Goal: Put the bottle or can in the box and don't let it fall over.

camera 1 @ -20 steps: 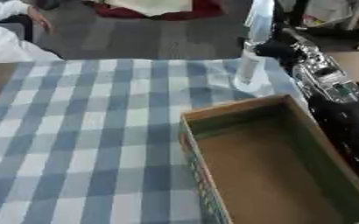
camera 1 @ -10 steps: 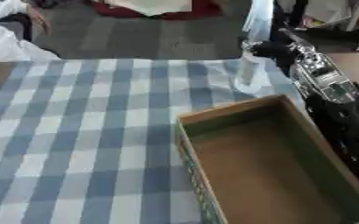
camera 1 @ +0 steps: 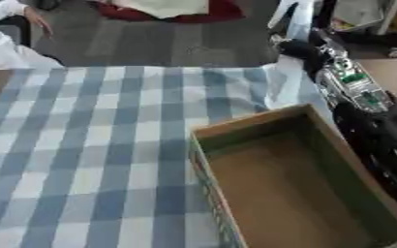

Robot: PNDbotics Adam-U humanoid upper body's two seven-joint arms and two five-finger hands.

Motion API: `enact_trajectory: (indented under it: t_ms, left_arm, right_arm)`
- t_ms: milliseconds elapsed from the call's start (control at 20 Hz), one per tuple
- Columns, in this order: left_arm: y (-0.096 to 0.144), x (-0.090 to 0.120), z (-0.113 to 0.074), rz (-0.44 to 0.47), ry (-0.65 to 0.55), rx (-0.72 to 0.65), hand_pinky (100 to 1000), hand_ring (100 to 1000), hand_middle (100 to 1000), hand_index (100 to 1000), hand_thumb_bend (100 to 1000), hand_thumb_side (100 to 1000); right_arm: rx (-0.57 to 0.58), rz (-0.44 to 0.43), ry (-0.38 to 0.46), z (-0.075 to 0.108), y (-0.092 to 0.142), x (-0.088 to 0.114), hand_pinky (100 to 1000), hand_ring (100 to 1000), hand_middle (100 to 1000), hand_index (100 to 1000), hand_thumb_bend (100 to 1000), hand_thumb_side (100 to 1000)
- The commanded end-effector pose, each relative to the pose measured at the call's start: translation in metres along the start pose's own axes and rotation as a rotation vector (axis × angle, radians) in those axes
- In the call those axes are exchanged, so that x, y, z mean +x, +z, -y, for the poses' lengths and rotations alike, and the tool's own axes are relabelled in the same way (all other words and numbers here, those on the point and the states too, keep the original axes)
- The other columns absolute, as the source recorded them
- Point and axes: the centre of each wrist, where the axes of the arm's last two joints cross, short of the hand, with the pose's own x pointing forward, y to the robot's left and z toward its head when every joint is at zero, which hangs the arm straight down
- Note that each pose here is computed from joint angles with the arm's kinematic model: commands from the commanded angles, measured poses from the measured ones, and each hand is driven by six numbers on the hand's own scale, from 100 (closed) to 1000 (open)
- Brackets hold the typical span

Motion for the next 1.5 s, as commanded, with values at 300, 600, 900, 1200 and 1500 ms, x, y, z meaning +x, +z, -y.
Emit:
enact_trajectory:
  t_ms: [300,600,900,1200,1500]
  left_arm:
    - [-0.005,0.010,-0.006,0.042,-0.016,0.002,1000,844,800,792,421,586]
    - [-0.005,0.010,-0.007,0.043,-0.020,0.004,1000,845,801,792,420,586]
    - [-0.005,0.011,-0.008,0.046,-0.026,0.005,1000,843,801,792,419,583]
    - [-0.005,0.012,-0.010,0.050,-0.035,0.003,1000,843,802,792,419,582]
    - [-0.005,0.012,-0.011,0.054,-0.040,0.003,1000,844,802,792,419,580]
  right_arm:
    - [0.034,0.077,-0.002,-0.005,0.000,0.011,1000,633,100,108,100,100]
    - [0.036,0.116,0.006,-0.004,0.001,0.016,1000,558,100,108,100,100]
    - [0.028,0.141,0.000,-0.003,0.001,0.024,1000,528,100,110,100,100]
    - [0.010,0.188,-0.026,-0.003,0.000,0.042,997,507,100,111,100,100]
    - [0.005,0.215,-0.043,-0.002,0.001,0.052,991,502,100,112,100,100]
